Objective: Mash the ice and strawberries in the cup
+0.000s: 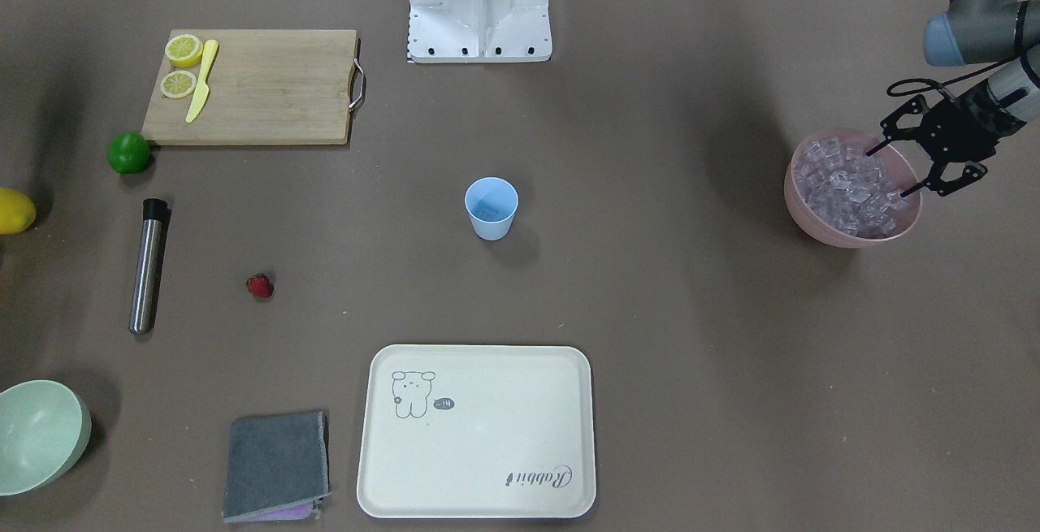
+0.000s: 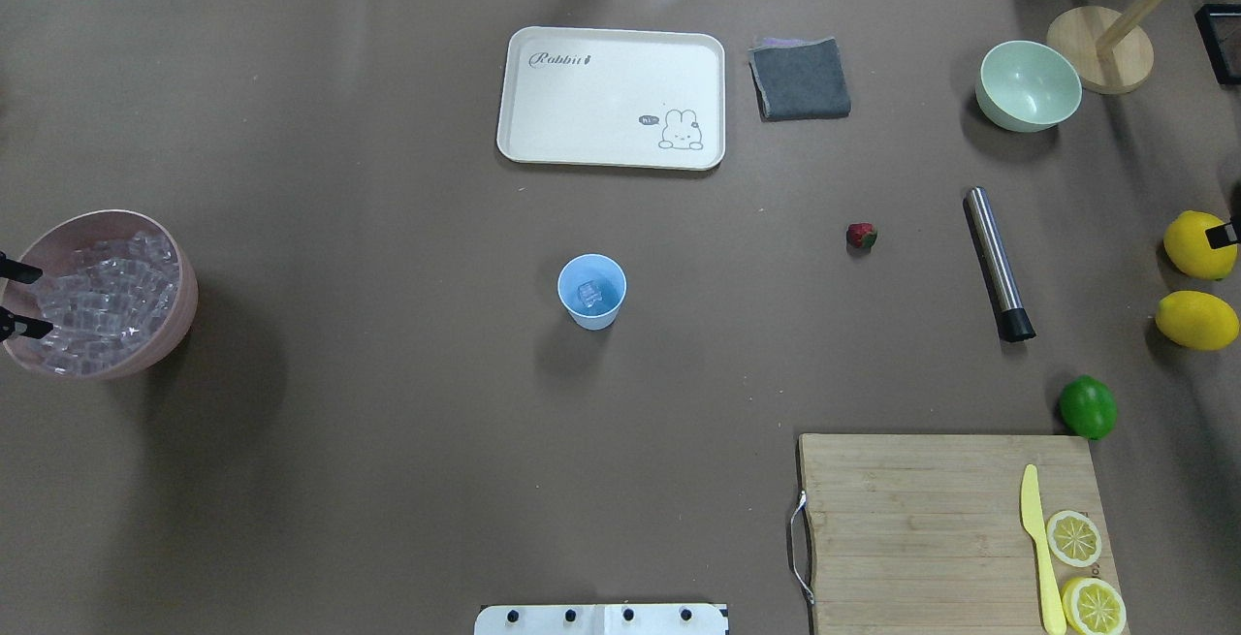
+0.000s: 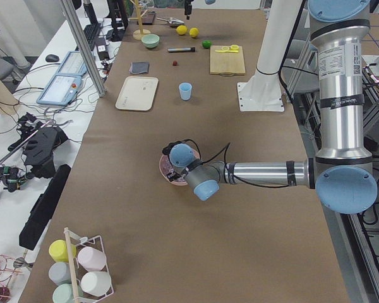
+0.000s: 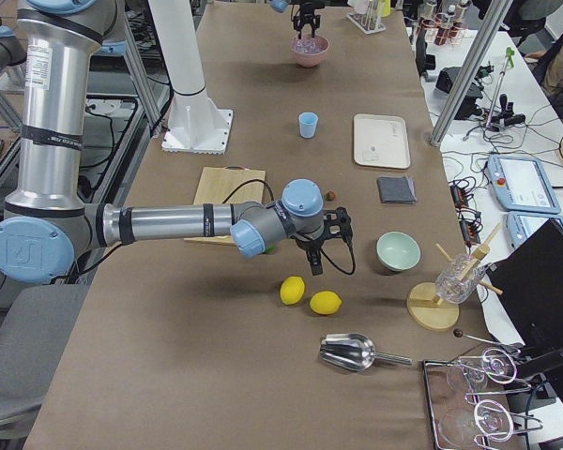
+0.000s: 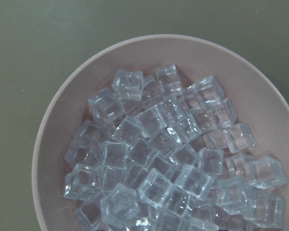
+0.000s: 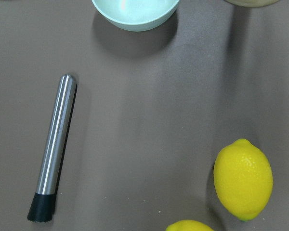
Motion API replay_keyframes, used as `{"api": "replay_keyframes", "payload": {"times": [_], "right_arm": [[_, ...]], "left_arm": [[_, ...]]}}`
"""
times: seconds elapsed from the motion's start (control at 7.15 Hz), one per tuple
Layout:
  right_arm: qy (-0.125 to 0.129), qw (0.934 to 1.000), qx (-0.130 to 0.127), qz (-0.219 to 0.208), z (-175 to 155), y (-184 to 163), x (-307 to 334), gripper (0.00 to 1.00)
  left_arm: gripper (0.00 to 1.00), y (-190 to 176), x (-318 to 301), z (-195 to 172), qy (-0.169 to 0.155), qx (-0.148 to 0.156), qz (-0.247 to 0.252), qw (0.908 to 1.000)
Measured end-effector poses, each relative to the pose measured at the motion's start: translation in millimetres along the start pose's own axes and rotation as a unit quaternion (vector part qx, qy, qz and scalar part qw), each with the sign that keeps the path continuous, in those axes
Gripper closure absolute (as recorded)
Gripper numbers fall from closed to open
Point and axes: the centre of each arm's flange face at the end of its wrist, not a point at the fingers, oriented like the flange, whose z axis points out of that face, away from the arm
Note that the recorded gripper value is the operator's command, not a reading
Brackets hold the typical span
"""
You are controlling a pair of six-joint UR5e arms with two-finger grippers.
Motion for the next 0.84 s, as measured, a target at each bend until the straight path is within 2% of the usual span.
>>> {"api": "replay_keyframes", "payload": {"times": [0.84], "right_arm": [[0.002, 1.0000, -0.002, 0.002, 2.2, 0.4, 2.7, 0.00]], "left_arm": [[0.17, -8.8, 5.6, 18.2, -0.008, -0.011, 0.017, 0.9998]]}}
